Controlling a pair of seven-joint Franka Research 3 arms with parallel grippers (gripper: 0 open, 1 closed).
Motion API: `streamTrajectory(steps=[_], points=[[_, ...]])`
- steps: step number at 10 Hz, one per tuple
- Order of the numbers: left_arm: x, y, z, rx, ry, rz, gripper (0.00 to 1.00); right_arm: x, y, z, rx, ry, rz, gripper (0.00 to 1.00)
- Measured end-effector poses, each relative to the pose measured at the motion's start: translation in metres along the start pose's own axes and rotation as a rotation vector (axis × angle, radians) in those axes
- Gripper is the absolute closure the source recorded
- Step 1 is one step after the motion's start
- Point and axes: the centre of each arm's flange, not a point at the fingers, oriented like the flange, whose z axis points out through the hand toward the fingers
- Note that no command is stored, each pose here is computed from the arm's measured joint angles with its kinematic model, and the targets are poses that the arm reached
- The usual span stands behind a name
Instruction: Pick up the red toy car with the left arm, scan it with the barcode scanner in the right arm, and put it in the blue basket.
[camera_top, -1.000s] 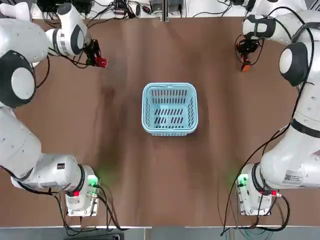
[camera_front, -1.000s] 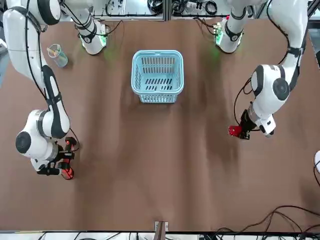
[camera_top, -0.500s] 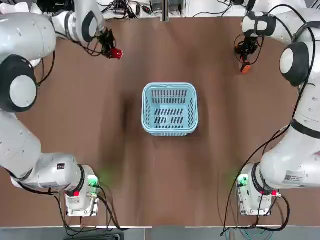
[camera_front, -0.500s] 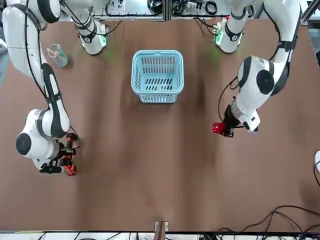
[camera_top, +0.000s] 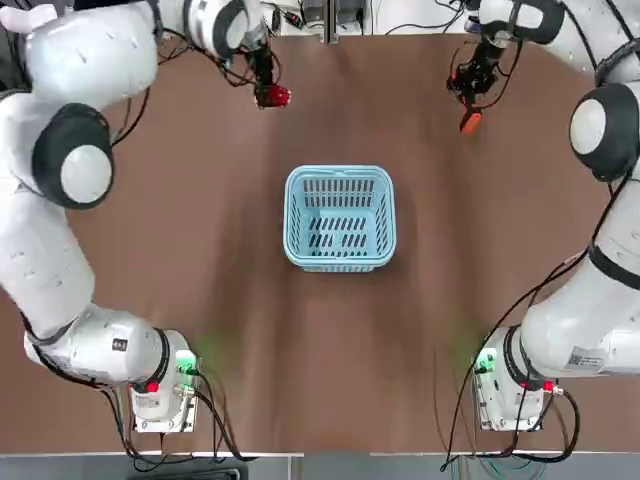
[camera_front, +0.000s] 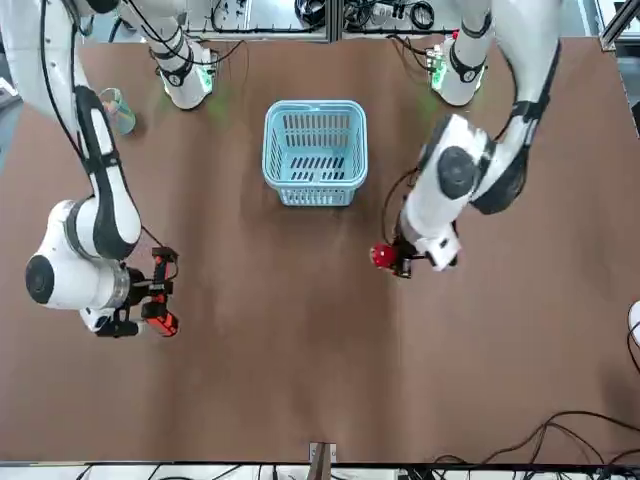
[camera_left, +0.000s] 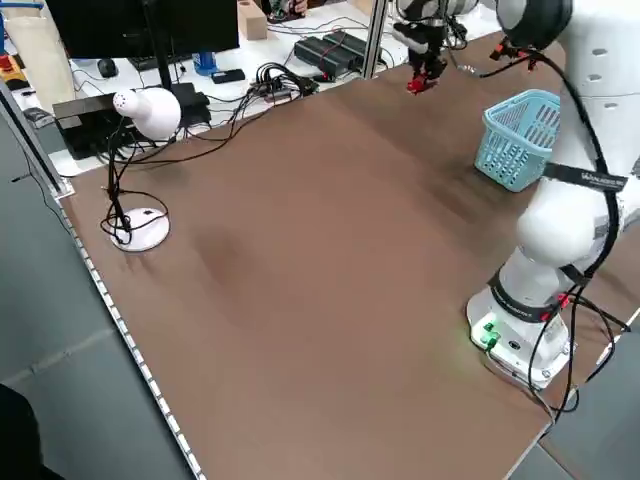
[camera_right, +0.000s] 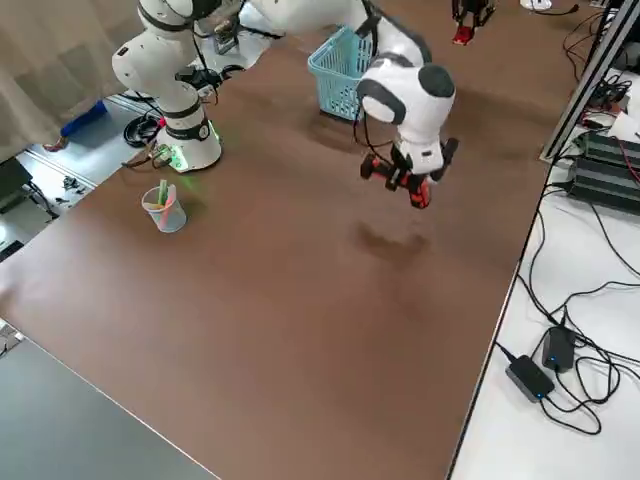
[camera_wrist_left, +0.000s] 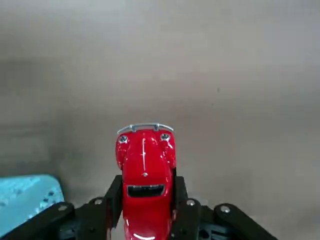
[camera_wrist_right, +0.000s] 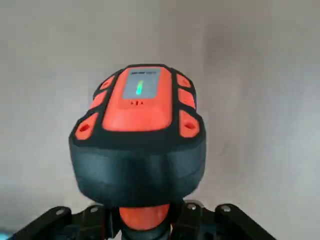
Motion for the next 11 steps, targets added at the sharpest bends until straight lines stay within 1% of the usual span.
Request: streamTrajectory(steps=[2,3,4,5,6,7,8,9,10,11], points=[[-0.042,-0.002,-0.007,-0.002,-0.018,0.007,0.56,-0.011,-0.046,-0.016,0.093,-0.008,-0.008,0.67],[-0.059,-0.006,-0.013,0.004,-0.019,0.010,0.56,-0.015,-0.070,-0.018,0.125,-0.014,-0.001,0.67],[-0.077,-0.008,-0.019,0.011,-0.021,0.006,0.56,-0.019,-0.094,-0.016,0.161,-0.032,-0.006,0.67],[-0.093,-0.008,-0.022,0.013,-0.028,-0.003,0.56,-0.025,-0.114,-0.014,0.217,-0.061,-0.011,0.67],[-0.108,-0.009,-0.021,0.012,-0.028,-0.007,0.56,-0.029,-0.125,-0.014,0.284,-0.092,-0.031,0.67],[-0.120,-0.011,-0.013,0.009,-0.007,-0.010,0.56,-0.033,-0.130,-0.015,0.354,-0.120,-0.083,0.67],[-0.130,-0.013,0.001,-0.001,0.031,-0.011,0.56,-0.037,-0.131,-0.015,0.412,-0.142,-0.149,0.67],[-0.140,-0.014,0.015,-0.015,0.070,-0.012,0.56,-0.039,-0.129,-0.016,0.457,-0.153,-0.208,0.67],[-0.148,-0.016,0.024,-0.023,0.090,-0.012,0.56,-0.042,-0.127,-0.017,0.502,-0.162,-0.261,0.67],[-0.152,-0.015,0.023,-0.031,0.088,-0.010,0.56,-0.044,-0.129,-0.018,0.545,-0.167,-0.311,0.67]])
